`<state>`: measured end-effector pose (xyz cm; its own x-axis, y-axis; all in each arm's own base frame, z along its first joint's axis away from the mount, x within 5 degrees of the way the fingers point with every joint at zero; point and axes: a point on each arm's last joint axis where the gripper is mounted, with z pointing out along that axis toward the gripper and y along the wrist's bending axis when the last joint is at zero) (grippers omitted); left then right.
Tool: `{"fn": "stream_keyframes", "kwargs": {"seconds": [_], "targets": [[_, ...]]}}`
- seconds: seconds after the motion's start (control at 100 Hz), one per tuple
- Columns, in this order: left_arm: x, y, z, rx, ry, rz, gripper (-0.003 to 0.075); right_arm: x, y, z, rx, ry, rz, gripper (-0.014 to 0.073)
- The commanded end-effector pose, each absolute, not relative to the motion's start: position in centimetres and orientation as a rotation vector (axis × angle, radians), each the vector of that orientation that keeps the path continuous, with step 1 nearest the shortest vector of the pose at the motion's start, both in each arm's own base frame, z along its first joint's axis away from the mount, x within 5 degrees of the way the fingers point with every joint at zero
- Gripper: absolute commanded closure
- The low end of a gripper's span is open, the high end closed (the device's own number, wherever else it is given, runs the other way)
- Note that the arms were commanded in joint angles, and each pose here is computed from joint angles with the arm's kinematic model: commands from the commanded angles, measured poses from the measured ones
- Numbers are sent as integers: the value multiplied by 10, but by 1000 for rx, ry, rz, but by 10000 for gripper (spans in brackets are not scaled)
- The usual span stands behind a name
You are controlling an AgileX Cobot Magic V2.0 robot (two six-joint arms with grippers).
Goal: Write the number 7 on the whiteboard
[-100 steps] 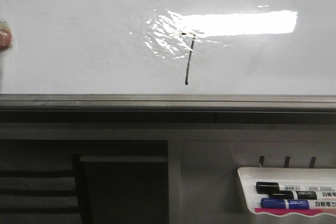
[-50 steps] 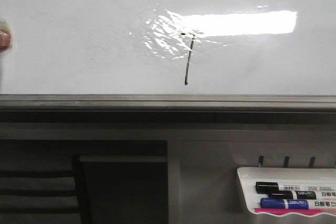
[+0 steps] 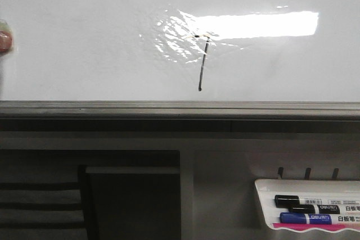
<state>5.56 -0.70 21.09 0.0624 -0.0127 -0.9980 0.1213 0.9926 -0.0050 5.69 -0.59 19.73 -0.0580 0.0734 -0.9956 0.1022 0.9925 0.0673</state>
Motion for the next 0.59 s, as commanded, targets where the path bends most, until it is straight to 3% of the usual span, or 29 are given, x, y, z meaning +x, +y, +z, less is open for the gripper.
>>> {"fn": "stream_keyframes", "kwargs": {"seconds": [0.0, 0.58], "targets": [[54, -5, 209, 61, 1426, -99, 741, 57, -6, 199, 127, 1526, -25, 666], [54, -5, 209, 61, 1426, -99, 741, 55, -5, 202, 123, 1487, -24, 666]]}}
